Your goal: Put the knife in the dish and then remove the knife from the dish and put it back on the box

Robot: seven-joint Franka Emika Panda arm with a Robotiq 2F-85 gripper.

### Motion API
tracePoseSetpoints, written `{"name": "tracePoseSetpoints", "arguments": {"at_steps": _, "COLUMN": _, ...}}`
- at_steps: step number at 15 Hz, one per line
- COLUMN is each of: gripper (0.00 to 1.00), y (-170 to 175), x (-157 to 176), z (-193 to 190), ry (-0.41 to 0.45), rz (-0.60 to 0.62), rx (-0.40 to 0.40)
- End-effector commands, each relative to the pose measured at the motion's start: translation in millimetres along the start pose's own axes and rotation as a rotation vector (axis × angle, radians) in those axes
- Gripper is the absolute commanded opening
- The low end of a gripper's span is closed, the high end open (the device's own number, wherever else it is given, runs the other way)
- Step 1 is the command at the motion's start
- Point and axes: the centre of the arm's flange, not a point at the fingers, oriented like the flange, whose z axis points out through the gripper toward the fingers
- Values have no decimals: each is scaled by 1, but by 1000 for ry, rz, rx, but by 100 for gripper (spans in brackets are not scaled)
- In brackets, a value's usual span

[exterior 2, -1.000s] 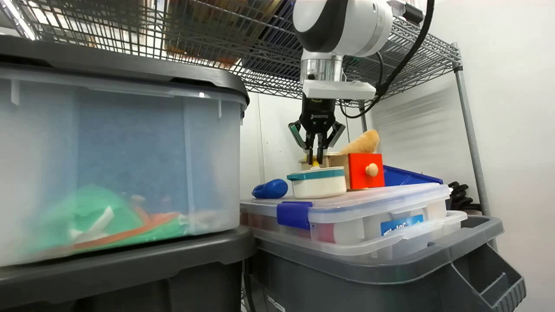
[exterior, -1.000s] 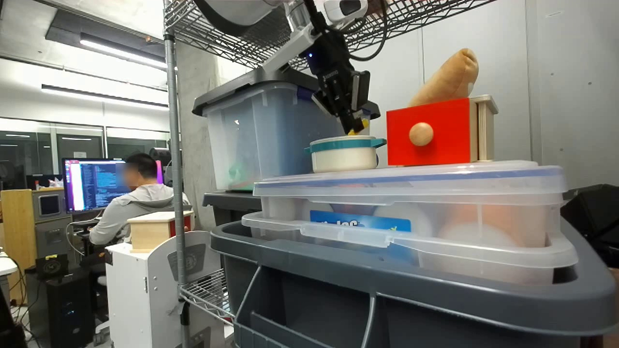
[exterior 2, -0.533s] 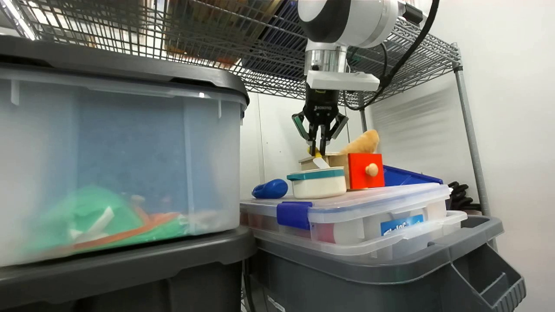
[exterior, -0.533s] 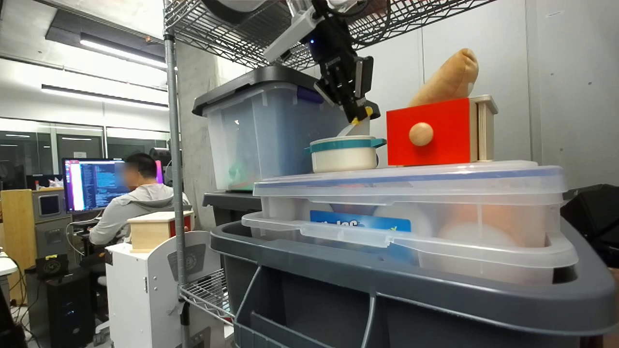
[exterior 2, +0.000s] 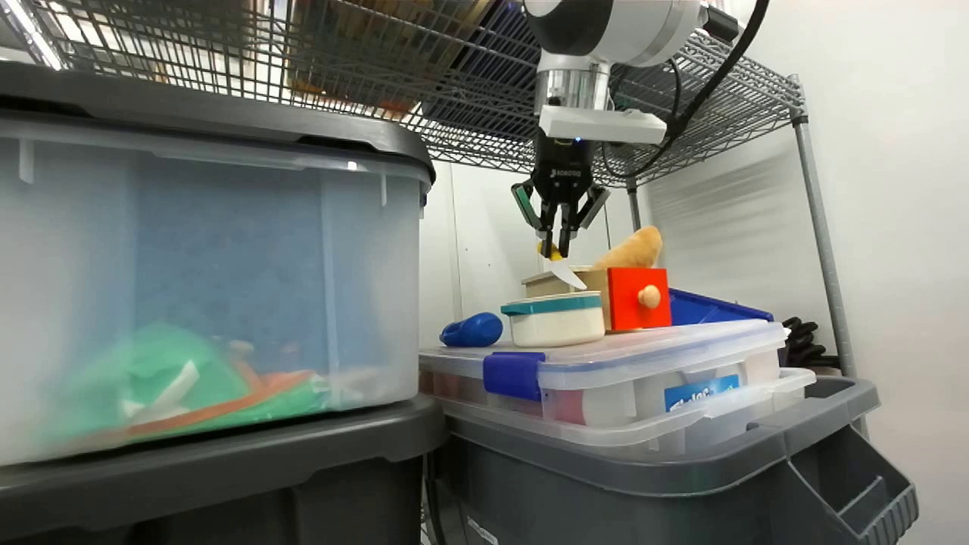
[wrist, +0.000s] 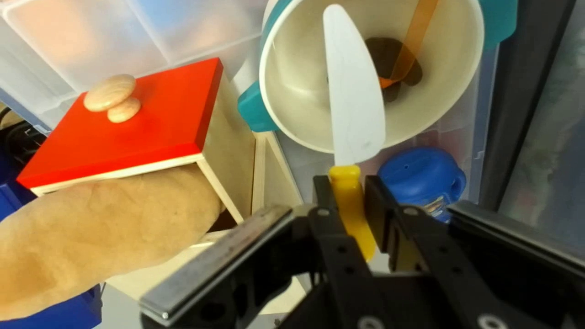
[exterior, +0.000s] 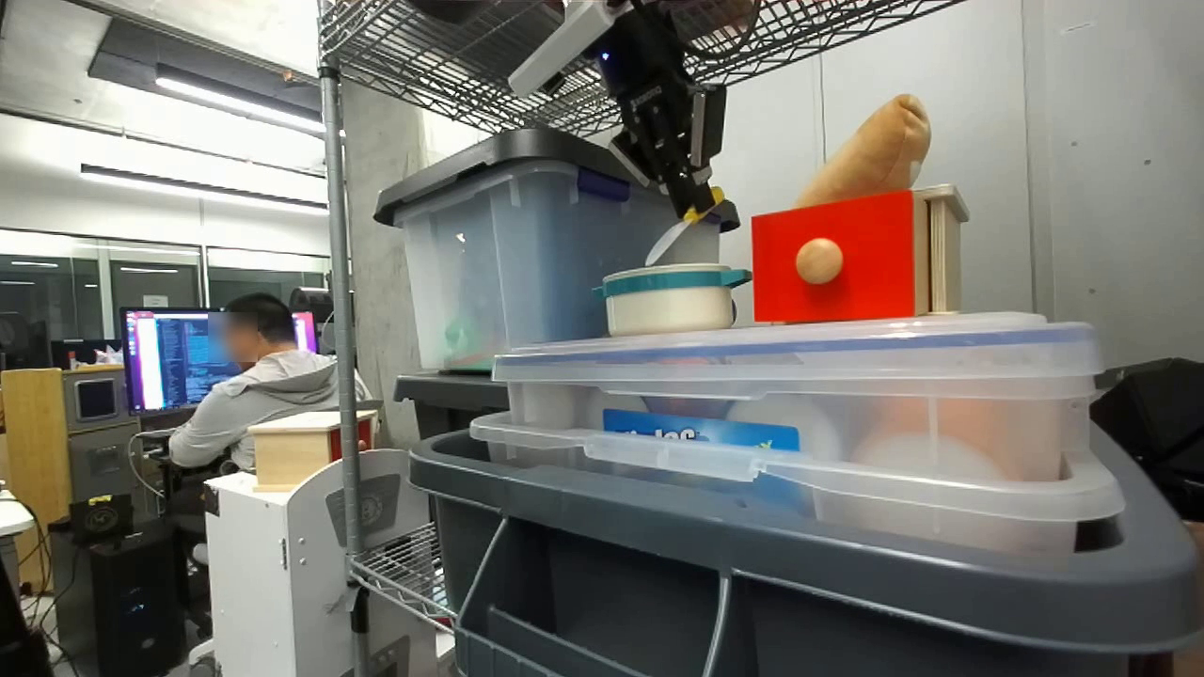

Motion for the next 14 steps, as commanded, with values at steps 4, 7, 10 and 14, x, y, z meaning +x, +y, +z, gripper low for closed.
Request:
{"name": "tracePoseSetpoints", "arguments": {"at_steps": 4, "gripper": 6, "y": 7, "x": -10, "z": -12, "ry": -8, "rz": -9, "rx": -22}}
{"name": "tracePoseSetpoints", "arguments": {"at_steps": 7, "gripper": 6, "y": 9, "x": -24, "z": -4, "ry": -25, "rz": -8, "rx": -39}}
{"name": "tracePoseSetpoints", "arguments": {"at_steps": 10, "gripper": 6, "y": 12, "x": -35, "z": 3, "ry": -43, "rz": -8, "rx": -58}}
{"name": "tracePoseSetpoints", "arguments": {"at_steps": 14, "gripper": 6, "y": 20, "x": -42, "z": 0, "ry": -53, "rz": 3, "rx": -65}}
